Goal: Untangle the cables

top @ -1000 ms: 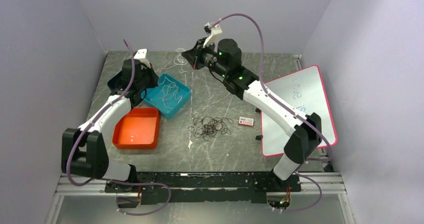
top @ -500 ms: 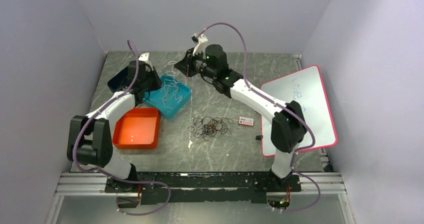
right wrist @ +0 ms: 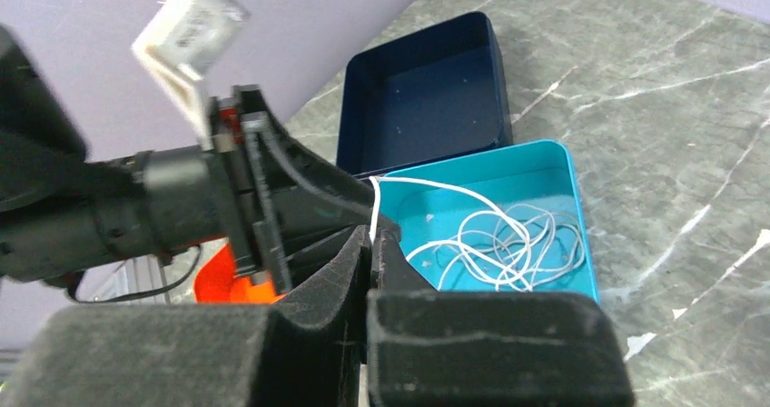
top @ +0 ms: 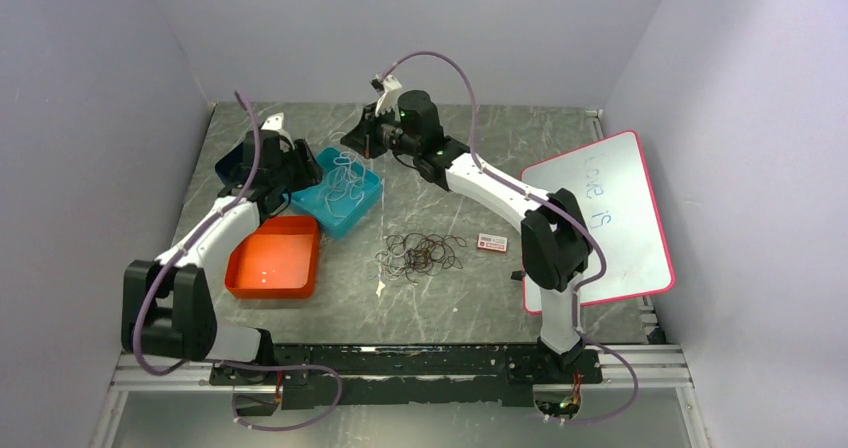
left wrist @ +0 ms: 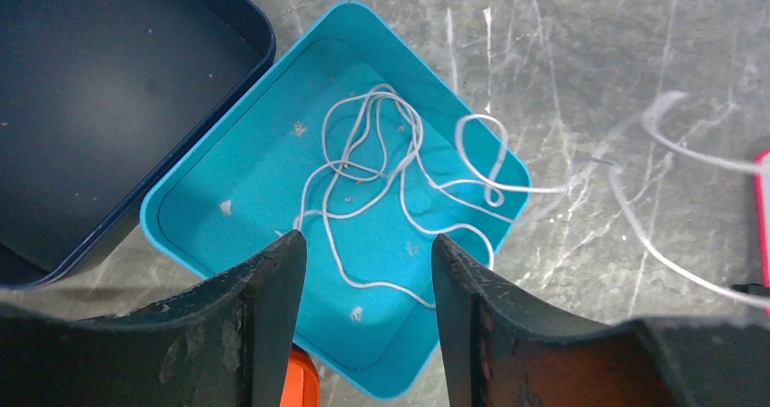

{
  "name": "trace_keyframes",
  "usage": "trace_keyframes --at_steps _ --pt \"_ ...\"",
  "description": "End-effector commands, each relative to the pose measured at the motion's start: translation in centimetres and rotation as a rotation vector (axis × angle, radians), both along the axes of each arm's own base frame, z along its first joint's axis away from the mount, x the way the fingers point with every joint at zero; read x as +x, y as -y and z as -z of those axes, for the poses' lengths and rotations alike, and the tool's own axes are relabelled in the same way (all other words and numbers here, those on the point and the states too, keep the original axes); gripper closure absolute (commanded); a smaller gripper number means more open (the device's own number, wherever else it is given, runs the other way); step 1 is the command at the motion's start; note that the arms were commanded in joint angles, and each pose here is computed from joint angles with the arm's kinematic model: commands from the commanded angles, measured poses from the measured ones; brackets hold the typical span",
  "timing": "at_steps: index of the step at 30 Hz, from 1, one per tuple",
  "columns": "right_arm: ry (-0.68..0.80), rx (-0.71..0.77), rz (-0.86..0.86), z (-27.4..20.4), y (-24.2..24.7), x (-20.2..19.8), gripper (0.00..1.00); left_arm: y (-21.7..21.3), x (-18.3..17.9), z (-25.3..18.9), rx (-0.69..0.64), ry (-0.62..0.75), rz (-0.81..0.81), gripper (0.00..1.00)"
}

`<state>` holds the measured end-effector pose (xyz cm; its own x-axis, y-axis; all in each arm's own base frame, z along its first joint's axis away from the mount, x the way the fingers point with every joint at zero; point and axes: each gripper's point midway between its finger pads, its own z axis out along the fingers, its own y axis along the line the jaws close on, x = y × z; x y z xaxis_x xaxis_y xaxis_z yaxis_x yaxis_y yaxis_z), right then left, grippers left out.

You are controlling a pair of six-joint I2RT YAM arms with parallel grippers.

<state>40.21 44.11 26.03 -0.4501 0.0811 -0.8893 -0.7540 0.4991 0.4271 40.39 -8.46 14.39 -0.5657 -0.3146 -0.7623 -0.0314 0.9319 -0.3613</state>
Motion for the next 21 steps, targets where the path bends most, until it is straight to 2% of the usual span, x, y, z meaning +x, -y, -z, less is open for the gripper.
trace_keyframes --at_steps 1,10,18,21 --pt "-0.038 0.003 -0.047 0.9 -1.1 0.3 1.00 -1.0 -1.7 -2.3 -0.011 0.039 -0.042 0.41" --pt "-0.163 -0.114 -0.151 8.3 -4.2 0.5 1.00 -1.1 -5.0 -6.2 -0.004 0.131 0.002 0.38" --pt "-0.234 -0.233 -0.164 14.9 -5.7 -0.1 1.00 -2.1 -6.8 -6.6 0.065 0.146 0.007 0.38" --pt "-0.243 -0.272 -0.165 16.6 -6.0 -0.3 0.94 -2.3 -7.0 -6.3 0.072 0.140 0.004 0.38"
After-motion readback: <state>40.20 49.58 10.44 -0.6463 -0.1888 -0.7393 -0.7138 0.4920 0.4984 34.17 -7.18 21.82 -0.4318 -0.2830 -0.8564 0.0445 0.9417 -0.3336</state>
